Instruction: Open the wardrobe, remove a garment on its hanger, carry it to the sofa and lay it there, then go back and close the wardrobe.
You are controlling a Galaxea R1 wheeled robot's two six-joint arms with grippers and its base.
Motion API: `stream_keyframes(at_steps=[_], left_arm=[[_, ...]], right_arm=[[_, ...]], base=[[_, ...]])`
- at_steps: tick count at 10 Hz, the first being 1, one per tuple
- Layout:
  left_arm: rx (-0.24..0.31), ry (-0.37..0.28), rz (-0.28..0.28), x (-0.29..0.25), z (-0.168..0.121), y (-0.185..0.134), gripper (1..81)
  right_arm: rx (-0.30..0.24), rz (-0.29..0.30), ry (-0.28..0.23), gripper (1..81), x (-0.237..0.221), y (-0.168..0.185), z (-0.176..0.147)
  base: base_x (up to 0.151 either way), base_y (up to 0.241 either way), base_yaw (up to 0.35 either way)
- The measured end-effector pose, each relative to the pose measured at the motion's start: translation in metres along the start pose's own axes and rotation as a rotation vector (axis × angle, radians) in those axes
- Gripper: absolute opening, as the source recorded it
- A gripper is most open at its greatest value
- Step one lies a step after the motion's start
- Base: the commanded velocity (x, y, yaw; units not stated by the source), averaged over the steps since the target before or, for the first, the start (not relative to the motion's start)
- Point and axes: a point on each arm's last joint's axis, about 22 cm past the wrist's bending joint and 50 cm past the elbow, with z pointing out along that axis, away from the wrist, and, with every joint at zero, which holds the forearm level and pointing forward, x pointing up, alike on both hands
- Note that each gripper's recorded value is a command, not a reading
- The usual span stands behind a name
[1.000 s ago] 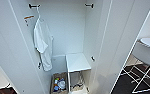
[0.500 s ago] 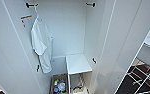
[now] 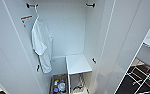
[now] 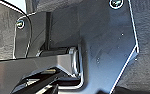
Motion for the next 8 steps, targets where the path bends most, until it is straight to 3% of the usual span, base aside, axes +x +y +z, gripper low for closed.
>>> stream_keyframes(at_steps=[1,3,5,6,8], left_arm=[[0.012,-0.006,-0.029,-0.006,-0.003,-0.008,81.1],[0.037,-0.042,-0.176,-0.04,-0.007,-0.009,81.1],[0.083,-0.11,-0.268,-0.062,-0.004,-0.003,81.1],[0.082,-0.103,-0.291,-0.054,-0.001,0.0,81.1],[0.094,-0.111,-0.218,-0.047,0.0,-0.003,81.1]], right_arm=[[0.0,0.0,-0.002,81.1,-0.001,0.0,0.0],[-0.002,-0.004,-0.002,81.1,0.0,0.002,0.0],[-0.003,-0.004,-0.004,81.1,-0.001,0.003,-0.001],[-0.003,-0.004,-0.005,81.1,-0.001,0.002,-0.001],[-0.003,-0.004,-0.004,81.1,0.0,0.003,-0.001]], base=[[0.0,0.0,0.0],[0.0,0.0,0.0],[0.0,0.0,0.0],[0.0,0.0,0.0],[0.0,0.0,0.0]])
